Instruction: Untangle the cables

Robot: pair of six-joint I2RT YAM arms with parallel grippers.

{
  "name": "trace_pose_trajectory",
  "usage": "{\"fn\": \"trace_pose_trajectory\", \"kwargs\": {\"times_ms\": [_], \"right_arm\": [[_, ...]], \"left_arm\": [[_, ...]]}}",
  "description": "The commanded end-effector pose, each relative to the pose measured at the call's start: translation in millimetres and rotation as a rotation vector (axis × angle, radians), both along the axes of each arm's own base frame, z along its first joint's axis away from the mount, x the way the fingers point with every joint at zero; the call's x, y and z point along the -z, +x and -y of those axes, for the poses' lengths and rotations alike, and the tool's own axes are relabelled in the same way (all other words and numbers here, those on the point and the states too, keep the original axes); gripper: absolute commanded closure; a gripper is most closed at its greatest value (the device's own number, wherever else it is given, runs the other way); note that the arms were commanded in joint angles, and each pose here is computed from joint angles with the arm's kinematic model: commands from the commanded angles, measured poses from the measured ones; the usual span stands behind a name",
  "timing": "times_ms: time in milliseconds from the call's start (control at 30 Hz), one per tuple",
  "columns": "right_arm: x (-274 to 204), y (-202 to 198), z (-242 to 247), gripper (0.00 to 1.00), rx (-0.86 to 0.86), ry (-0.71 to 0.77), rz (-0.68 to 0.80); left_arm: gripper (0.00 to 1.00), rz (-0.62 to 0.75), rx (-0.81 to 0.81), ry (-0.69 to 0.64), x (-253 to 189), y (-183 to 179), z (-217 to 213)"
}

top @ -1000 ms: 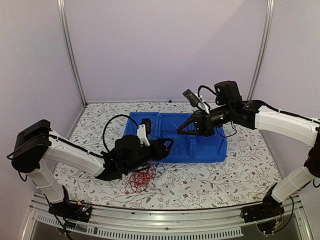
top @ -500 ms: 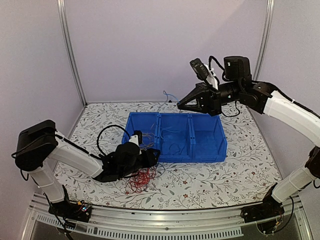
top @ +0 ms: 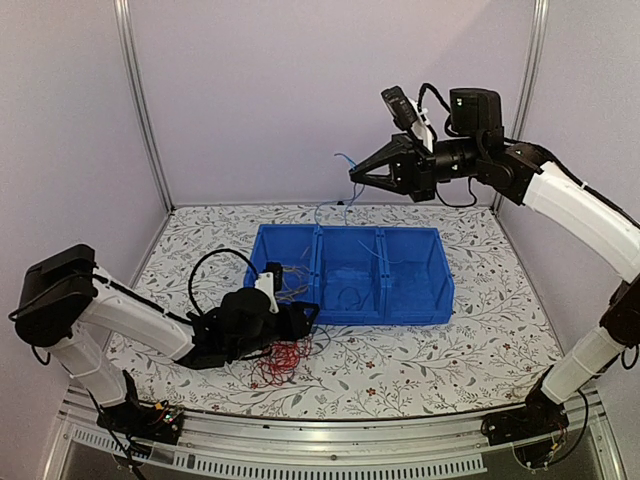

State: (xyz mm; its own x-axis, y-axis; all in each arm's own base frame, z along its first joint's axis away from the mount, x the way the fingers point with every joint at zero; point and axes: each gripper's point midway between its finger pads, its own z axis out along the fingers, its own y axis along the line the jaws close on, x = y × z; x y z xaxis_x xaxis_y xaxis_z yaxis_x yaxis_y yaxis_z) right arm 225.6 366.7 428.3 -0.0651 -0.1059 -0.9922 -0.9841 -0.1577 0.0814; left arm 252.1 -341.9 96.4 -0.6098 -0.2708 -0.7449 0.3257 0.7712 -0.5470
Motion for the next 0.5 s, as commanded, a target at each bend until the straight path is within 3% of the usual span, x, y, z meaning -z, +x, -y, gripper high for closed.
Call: {"fn": "trace_pose_trajectory", "kwargs": {"times_ms": [0,200,467], "right_arm": [[20.8,23.4,-6.3,1.00,0.045,-0.029,-0.016],[70.3,64.0,-4.4,1.00,0.104,-0.077,-0.069],[154.7,120.3,10.4,1.00,0.168,-0.160,-0.222]], "left_arm": [[0.45,0.121,0.081,0.007,-36.3,-18.1,10.2],[0.45,0.168,0.115,0.057,-50.0,-36.4,6.3],[0.45,0.172,0.023,0.072,-54.6,-44.3,-34.3]]}}
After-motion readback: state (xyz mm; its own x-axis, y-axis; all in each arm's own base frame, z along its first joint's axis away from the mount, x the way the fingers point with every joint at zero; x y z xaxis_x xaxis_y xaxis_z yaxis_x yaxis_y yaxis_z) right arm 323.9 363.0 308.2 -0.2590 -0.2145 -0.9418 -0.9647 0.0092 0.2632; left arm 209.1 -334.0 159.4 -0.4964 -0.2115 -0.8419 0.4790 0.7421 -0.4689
